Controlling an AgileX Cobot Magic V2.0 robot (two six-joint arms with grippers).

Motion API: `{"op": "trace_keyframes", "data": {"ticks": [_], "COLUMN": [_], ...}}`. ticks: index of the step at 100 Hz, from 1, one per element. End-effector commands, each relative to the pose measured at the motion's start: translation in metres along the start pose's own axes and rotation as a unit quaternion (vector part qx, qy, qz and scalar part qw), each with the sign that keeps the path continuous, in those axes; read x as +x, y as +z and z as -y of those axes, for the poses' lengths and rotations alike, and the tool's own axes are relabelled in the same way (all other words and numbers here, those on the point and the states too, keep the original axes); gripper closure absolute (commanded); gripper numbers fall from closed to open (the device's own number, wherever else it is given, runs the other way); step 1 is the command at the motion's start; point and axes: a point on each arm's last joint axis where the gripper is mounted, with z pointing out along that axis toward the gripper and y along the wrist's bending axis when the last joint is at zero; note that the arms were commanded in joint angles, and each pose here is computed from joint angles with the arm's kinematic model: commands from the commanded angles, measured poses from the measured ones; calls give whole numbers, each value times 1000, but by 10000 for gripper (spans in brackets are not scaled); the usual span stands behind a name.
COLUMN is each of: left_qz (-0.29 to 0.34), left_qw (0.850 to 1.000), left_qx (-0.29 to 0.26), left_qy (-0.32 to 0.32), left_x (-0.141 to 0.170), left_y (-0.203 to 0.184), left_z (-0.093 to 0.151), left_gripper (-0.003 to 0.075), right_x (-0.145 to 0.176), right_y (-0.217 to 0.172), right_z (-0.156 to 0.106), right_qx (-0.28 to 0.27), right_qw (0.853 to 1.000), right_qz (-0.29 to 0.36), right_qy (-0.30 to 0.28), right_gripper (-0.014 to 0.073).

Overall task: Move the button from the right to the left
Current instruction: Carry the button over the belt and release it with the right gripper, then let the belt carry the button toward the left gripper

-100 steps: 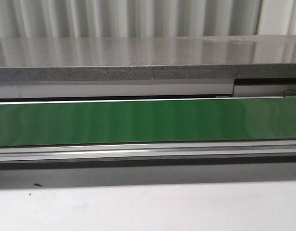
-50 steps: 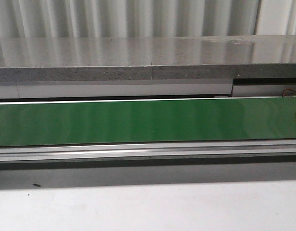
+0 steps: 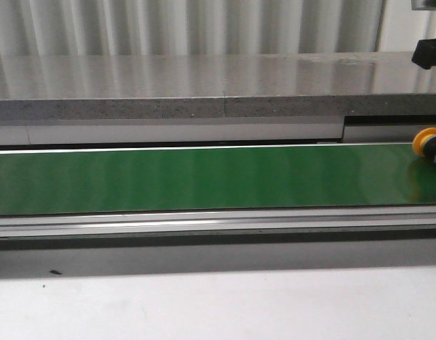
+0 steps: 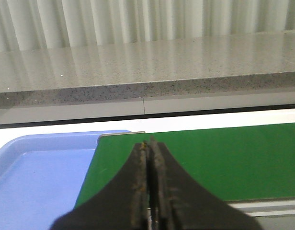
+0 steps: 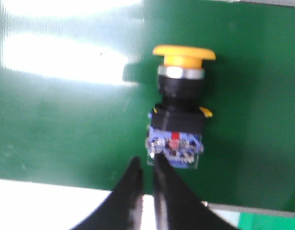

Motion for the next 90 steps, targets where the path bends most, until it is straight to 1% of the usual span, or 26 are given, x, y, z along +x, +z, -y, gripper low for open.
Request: {"op": "trace_keyframes", "data": {"ticks": [1, 11, 19, 29, 48, 68, 80, 82, 90], "left_qz": [35, 35, 35, 35, 35, 35, 35, 35, 35], "left_qw": [999, 999, 999, 999, 999, 999, 999, 999, 999], "left_qx": [6, 6, 6, 6, 6, 6, 6, 6, 6], "left_qy": [-5, -5, -5, -5, -5, -5, -5, -5, -5], "left_x": [4, 4, 4, 4, 4, 4, 4, 4, 4], "left_y": [-1, -1, -1, -1, -1, -1, -1, -1, -1], "left_z": [1, 1, 1, 1, 1, 1, 1, 1, 1], "left_gripper": [741, 741, 741, 741, 741, 741, 741, 741, 741], "right_x": [6, 21, 34, 53, 92, 136, 161, 165, 180], "right_y": [-28, -37, -46, -59, -77, -97, -106, -105, -109], "right_z": [-4, -6, -8, -11, -11, -9, -8, -8, -7], "right_qx": [7, 7, 7, 7, 7, 8, 9, 9, 9], "right_qw": [998, 995, 992, 985, 970, 943, 923, 922, 907], "right_qz": [67, 93, 120, 163, 233, 326, 379, 382, 417], "right_qy": [-21, -28, -47, -60, -65, -65, -64, -64, -64], "right_gripper": [659, 662, 662, 662, 662, 662, 662, 662, 662]}}
